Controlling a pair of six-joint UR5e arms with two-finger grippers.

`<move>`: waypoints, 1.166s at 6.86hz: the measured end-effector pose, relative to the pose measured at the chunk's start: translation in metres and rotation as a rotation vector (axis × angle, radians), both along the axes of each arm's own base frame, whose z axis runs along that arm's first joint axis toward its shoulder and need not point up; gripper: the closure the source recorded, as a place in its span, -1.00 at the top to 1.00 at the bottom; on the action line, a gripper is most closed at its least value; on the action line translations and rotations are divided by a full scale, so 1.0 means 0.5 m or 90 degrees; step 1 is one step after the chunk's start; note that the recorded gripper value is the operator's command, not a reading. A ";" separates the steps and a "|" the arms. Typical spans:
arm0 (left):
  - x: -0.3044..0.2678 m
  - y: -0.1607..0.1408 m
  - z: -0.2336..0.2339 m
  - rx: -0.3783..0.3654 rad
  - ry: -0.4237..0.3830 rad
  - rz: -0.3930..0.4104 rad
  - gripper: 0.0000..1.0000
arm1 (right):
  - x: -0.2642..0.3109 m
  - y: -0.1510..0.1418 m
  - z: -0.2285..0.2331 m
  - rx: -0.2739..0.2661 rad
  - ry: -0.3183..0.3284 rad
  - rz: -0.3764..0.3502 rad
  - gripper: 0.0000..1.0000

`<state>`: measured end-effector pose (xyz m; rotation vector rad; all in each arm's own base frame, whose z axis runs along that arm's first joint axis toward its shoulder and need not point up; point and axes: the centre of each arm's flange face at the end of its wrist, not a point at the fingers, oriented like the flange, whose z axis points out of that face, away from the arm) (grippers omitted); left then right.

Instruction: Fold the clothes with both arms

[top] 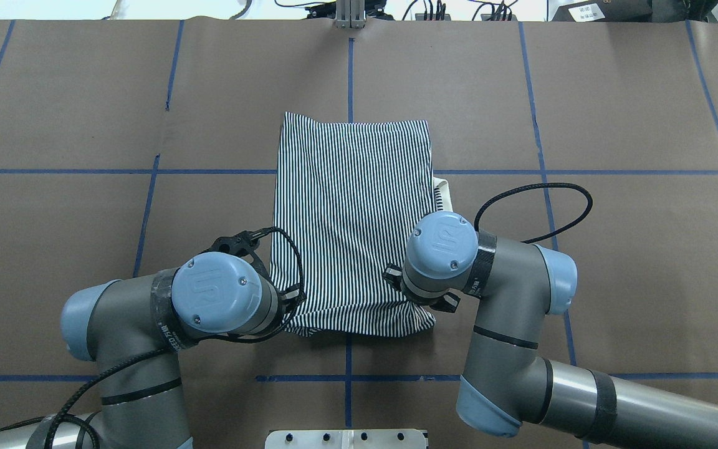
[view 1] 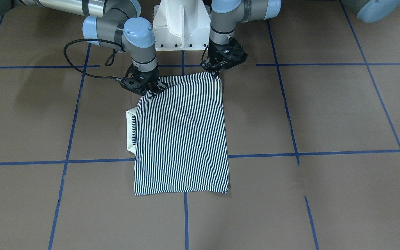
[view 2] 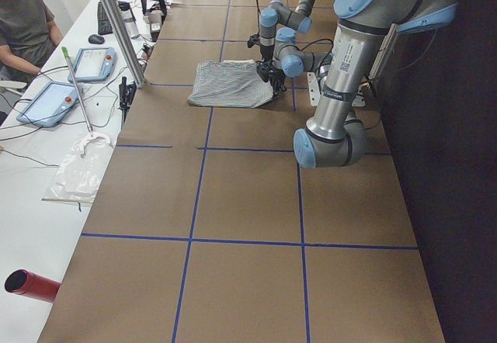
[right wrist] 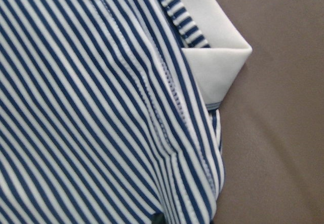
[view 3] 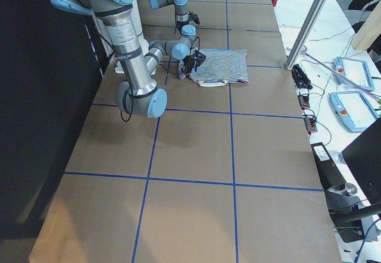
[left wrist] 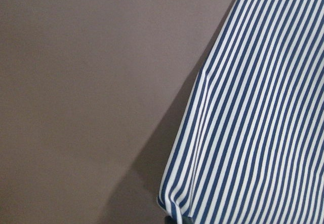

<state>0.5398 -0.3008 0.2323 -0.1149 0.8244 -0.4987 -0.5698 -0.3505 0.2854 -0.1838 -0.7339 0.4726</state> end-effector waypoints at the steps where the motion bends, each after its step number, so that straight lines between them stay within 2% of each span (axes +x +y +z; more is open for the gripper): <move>1: 0.000 0.001 0.000 0.000 0.000 0.000 -1.00 | 0.000 -0.002 -0.007 0.002 -0.004 0.000 -1.00; 4: -0.016 0.012 -0.020 0.003 0.011 0.004 -1.00 | 0.013 0.002 -0.039 0.010 -0.025 0.003 -1.00; 8: -0.063 0.156 -0.102 -0.003 0.042 0.064 -1.00 | 0.082 0.075 -0.096 0.020 -0.086 -0.023 -1.00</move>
